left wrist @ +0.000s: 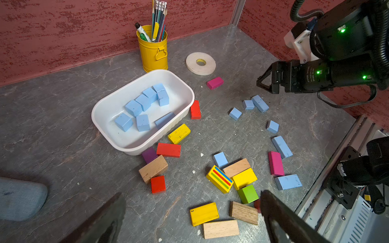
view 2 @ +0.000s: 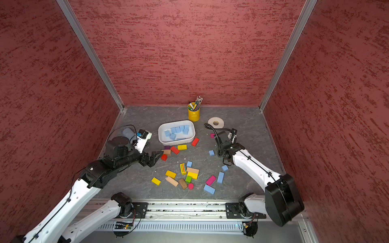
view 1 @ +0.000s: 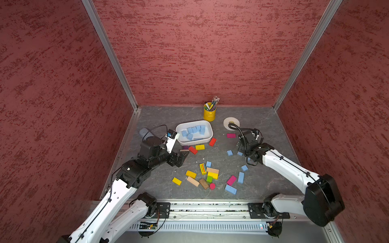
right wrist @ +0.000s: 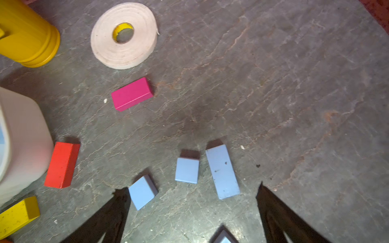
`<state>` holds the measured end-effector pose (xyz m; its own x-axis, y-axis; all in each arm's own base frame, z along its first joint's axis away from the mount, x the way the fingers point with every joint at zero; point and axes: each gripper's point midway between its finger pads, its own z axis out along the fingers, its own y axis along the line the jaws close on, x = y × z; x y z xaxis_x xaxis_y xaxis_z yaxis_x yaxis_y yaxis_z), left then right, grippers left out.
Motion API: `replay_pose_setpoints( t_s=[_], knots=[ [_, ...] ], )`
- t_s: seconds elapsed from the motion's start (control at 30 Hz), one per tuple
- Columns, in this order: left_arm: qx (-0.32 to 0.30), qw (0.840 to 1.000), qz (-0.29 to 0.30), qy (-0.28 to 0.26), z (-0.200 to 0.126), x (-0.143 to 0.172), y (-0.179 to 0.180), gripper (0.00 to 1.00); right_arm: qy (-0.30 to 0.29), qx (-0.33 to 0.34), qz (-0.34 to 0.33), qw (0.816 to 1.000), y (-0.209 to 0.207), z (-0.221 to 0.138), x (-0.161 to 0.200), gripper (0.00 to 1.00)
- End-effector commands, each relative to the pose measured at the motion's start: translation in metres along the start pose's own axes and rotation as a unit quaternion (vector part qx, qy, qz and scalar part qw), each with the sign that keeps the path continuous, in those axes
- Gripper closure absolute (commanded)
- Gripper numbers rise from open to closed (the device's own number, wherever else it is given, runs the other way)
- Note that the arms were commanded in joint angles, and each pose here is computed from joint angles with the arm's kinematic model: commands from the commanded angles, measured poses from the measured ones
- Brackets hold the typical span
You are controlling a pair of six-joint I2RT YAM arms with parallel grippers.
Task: Pick out the blue building blocks
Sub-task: Pick up the building block from the center of the board.
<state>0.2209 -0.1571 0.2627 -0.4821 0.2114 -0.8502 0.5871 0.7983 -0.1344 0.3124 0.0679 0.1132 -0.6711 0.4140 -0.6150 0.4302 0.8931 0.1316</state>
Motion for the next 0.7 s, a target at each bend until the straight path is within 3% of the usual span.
replay_pose_setpoints(
  t_s=[0.0,0.67],
  knots=[
    [0.004,1.000,0.006,-0.007,0.001,-0.002,0.000,0.00,-0.006,0.003,0.030,1.000,-0.008,0.004,-0.003,0.07],
    [0.006,1.000,0.006,-0.009,0.000,-0.002,-0.001,0.00,0.057,0.028,0.009,0.998,-0.029,0.043,0.041,0.19]
  ],
)
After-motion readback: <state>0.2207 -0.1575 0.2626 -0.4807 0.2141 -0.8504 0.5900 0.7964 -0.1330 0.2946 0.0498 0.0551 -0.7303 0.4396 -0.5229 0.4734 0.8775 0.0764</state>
